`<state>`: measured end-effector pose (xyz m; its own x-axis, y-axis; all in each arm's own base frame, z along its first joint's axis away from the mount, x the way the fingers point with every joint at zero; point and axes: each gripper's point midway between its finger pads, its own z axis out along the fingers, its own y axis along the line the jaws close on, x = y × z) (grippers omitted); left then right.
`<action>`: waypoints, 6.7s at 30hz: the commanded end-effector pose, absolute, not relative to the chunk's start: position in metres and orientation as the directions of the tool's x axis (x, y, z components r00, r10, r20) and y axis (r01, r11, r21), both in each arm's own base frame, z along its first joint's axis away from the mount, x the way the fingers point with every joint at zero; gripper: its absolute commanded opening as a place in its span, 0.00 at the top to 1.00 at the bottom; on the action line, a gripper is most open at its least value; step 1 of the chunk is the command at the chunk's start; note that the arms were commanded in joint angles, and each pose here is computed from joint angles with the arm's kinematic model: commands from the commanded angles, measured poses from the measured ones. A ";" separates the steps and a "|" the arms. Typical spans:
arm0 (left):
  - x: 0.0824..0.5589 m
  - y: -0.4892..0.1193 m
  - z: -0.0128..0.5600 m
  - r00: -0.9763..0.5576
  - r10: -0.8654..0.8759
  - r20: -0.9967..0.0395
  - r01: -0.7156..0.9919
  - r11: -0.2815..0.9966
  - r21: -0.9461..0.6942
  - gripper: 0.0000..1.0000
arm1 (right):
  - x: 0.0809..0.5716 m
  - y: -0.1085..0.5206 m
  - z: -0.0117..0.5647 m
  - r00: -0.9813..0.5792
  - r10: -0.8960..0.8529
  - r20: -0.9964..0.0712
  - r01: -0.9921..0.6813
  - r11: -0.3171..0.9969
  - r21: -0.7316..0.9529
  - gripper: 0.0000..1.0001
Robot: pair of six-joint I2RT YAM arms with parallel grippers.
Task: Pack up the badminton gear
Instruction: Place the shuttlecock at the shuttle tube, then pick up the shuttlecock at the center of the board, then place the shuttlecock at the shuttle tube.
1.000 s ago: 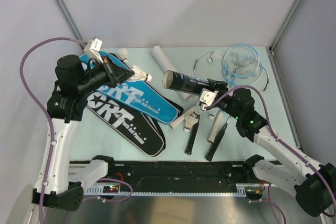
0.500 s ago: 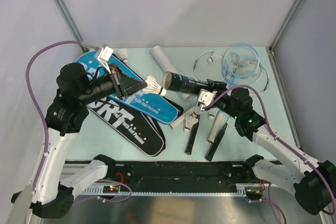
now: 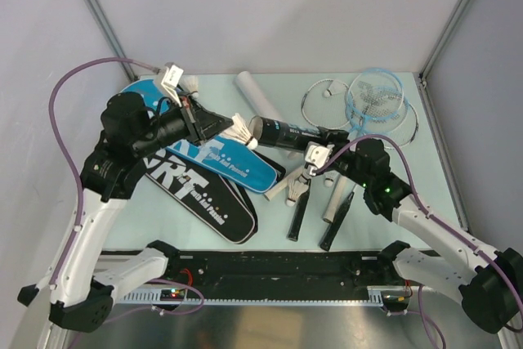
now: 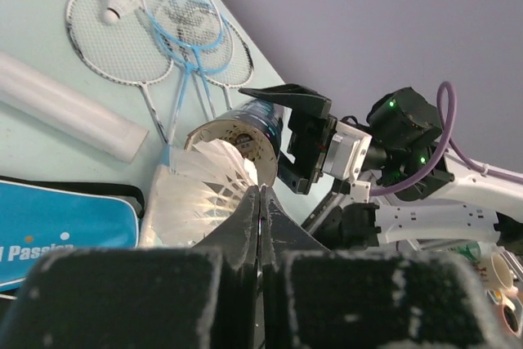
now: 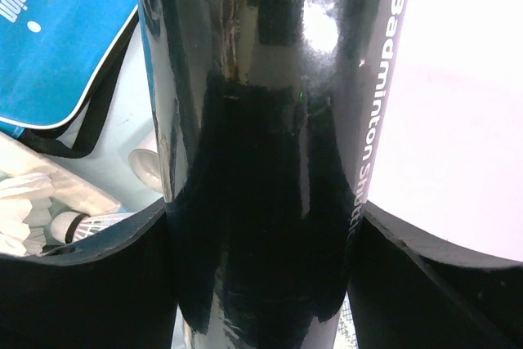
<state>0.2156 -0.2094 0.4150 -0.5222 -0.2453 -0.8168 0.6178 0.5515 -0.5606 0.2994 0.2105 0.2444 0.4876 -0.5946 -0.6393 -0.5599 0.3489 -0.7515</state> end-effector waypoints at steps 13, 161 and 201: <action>0.214 -0.202 0.452 -0.391 -0.364 -0.846 0.651 0.540 -0.533 1.00 | 0.295 0.214 0.280 0.513 -0.506 -0.693 -0.526 0.452 -0.720 0.71; 0.299 -0.367 0.268 -0.635 0.333 -0.697 0.735 0.536 -0.414 1.00 | 0.200 0.137 0.363 0.179 -0.022 -0.984 -0.575 0.809 -0.123 0.70; 0.185 -0.206 0.456 -0.395 -0.297 -0.869 0.629 0.602 -0.492 1.00 | 0.195 0.275 0.254 0.272 -0.388 -0.881 -0.811 0.400 -0.427 0.69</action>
